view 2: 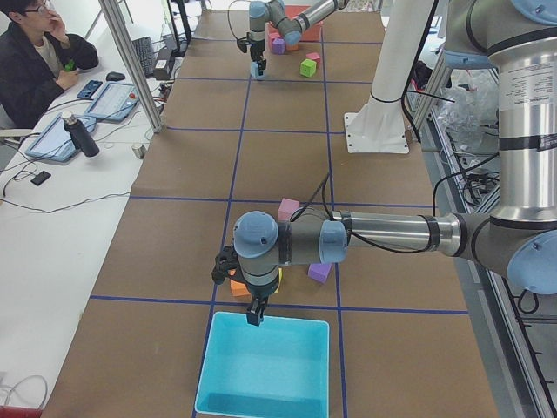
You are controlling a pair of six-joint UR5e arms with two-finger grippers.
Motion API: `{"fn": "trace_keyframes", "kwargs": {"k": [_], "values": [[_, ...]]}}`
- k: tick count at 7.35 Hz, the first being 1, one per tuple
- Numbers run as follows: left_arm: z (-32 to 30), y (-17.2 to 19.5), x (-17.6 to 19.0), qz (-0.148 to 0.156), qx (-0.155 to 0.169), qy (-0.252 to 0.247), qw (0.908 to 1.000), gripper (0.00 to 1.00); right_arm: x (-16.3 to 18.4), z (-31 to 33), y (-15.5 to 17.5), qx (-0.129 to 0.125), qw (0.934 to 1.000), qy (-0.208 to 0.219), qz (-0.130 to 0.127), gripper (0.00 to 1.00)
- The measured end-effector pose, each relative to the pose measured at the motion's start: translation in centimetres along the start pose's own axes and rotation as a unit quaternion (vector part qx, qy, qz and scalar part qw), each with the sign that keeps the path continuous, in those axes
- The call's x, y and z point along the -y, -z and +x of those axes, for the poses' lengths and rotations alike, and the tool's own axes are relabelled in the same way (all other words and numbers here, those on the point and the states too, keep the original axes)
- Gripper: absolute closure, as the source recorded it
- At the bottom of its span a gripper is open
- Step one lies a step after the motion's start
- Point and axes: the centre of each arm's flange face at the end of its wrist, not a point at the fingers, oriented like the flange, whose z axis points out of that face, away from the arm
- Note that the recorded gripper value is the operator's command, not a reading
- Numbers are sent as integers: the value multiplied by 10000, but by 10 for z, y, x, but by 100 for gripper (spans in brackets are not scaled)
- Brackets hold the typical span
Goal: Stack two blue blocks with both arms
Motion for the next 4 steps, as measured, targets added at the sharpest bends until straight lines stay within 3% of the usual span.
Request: {"fn": "trace_keyframes", "kwargs": {"k": [1, 2, 4], "values": [[-1, -1, -1, -11, -2, 11, 10000, 1, 13, -23, 13, 115, 9986, -502, 131, 97], [-1, -2, -2, -18, -1, 17, 10000, 1, 28, -60, 18, 298, 9924, -1178, 195, 96], [-2, -3, -3, -34, -4, 32, 10000, 1, 53, -160, 20, 605, 9681, -2426, 177, 92]]}}
